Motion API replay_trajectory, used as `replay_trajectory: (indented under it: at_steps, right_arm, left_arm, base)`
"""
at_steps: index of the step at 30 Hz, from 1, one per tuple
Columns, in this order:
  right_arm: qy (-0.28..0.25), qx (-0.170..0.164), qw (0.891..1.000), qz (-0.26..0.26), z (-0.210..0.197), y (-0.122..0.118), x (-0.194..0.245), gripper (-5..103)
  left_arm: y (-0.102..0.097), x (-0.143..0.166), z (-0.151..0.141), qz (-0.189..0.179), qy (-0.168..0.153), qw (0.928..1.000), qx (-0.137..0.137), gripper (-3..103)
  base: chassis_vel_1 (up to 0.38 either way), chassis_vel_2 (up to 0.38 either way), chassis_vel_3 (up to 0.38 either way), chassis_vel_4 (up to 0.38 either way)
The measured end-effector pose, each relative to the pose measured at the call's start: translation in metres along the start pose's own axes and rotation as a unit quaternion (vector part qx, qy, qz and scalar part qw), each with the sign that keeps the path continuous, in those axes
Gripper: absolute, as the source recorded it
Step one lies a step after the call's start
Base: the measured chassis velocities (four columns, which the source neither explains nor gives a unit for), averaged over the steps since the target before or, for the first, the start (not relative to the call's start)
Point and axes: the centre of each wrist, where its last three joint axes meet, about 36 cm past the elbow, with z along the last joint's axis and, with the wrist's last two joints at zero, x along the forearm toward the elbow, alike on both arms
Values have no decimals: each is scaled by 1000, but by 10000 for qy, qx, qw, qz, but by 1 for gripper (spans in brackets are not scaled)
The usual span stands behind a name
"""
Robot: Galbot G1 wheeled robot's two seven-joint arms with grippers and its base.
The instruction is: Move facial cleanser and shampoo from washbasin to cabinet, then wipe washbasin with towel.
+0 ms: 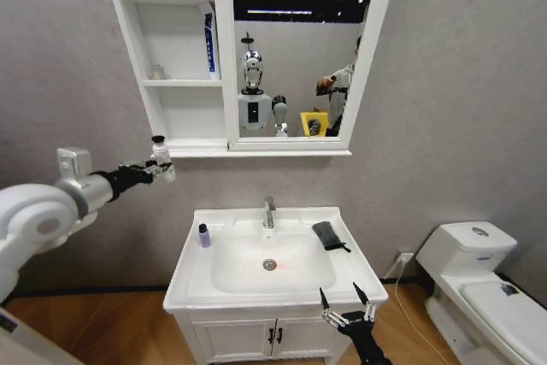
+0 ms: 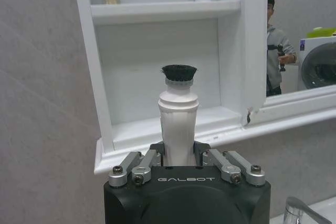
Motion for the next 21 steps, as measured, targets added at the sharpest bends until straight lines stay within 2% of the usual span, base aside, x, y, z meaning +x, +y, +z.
replay_trajectory:
  at_steps: [5, 10, 14, 15, 17, 20, 21]
  right_arm:
    - [-18, 23, 10000, 15, -1, -2, -1, 100]
    - [5, 11, 10000, 24, 1, -1, 0, 100]
    - [9, -1, 10000, 28, 1, -1, 1, 100]
    - [8, -2, 10000, 34, 2, -1, 2, 100]
    - [10, -4, 10000, 38, 3, -1, 2, 100]
    - [-19, -40, 9999, 121, 4, -2, 1, 100]
    - [-19, -40, 9999, 121, 4, -2, 1, 100]
  left_arm:
    - [15, -16, -17, 27, 37, 10000, -14, 29]
    - [27, -54, -47, -22, 1, 10000, 36, 29]
    - [25, -75, -55, -58, 66, 10000, 34, 29]
    - [19, -89, -58, -14, 144, 9999, 7, 29]
    - [18, -93, -59, -10, 158, 9999, 3, 29]
    - [8, -120, -66, -27, 254, 9997, 41, 29]
    - [8, -120, -66, -27, 254, 9997, 41, 29]
  base:
    - [0, 0, 0, 0]
    - [0, 0, 0, 0]
    - [0, 0, 0, 0]
    - [0, 0, 0, 0]
    - [0, 0, 0, 0]
    - [0, 0, 0, 0]
    - [0, 0, 0, 0]
